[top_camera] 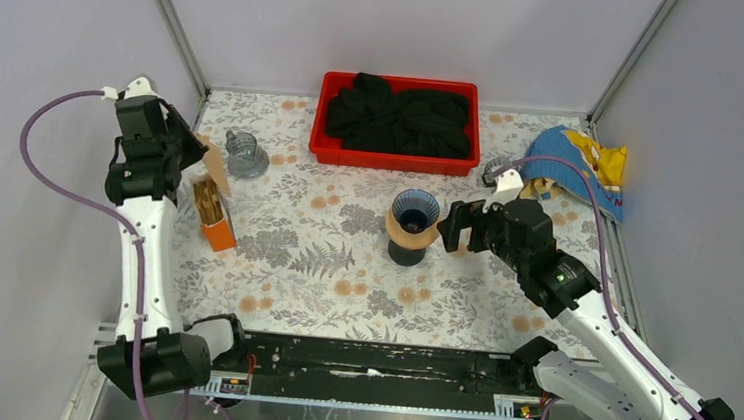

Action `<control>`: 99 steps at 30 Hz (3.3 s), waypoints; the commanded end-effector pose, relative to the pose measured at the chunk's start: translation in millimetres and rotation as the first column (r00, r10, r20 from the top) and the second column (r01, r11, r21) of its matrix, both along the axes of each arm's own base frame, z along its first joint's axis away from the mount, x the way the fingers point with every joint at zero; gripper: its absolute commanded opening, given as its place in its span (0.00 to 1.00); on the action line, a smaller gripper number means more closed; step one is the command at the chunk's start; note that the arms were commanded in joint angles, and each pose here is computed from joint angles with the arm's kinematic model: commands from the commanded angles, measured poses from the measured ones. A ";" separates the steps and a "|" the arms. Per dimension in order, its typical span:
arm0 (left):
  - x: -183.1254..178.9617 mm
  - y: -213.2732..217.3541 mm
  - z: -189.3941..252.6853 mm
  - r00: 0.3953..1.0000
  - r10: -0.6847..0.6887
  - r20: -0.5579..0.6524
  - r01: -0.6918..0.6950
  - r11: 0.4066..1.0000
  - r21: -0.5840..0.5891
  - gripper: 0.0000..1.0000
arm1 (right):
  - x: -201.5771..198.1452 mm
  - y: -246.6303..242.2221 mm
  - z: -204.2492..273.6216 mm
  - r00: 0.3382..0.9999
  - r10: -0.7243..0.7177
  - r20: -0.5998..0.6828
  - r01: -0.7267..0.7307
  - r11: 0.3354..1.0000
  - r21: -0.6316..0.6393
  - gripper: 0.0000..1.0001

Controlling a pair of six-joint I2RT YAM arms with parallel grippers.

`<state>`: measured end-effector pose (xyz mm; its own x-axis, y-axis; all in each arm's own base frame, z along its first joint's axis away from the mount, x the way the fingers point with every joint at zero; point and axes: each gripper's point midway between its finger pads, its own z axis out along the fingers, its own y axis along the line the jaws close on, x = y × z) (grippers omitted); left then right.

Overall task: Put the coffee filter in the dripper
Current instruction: Pick up the coffee filter from the coffee filter holder, then place the coffee filter in the coffee dripper.

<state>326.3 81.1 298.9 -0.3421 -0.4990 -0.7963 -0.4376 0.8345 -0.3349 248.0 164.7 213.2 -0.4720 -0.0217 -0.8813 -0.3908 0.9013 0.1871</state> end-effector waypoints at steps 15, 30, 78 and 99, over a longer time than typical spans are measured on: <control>-31.3 -165.3 18.7 0.823 -0.461 0.331 0.551 0.788 -0.274 0.00 | -8.4 92.3 63.7 0.903 0.377 0.206 -0.422 0.866 0.269 0.99; -60.3 -258.3 19.8 0.721 -0.531 0.445 0.687 0.628 -0.364 0.00 | -15.5 126.4 73.7 0.797 0.477 0.372 -0.588 0.754 0.294 1.00; -88.4 -281.1 58.2 0.620 -0.442 0.649 0.751 0.575 -0.326 0.41 | -55.3 166.8 124.8 0.734 0.596 0.325 -0.542 0.227 0.809 0.00; -93.3 -277.7 42.2 0.618 -0.490 0.615 0.758 0.579 -0.299 0.44 | -64.5 161.2 136.7 0.718 0.599 0.355 -0.566 0.206 0.798 0.00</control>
<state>233.5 -195.0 336.9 -0.4317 -0.6385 -0.6371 0.4018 0.4962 -0.7696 198.8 332.1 326.2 -0.7207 0.3806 -0.5794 -0.6621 -0.1303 0.7380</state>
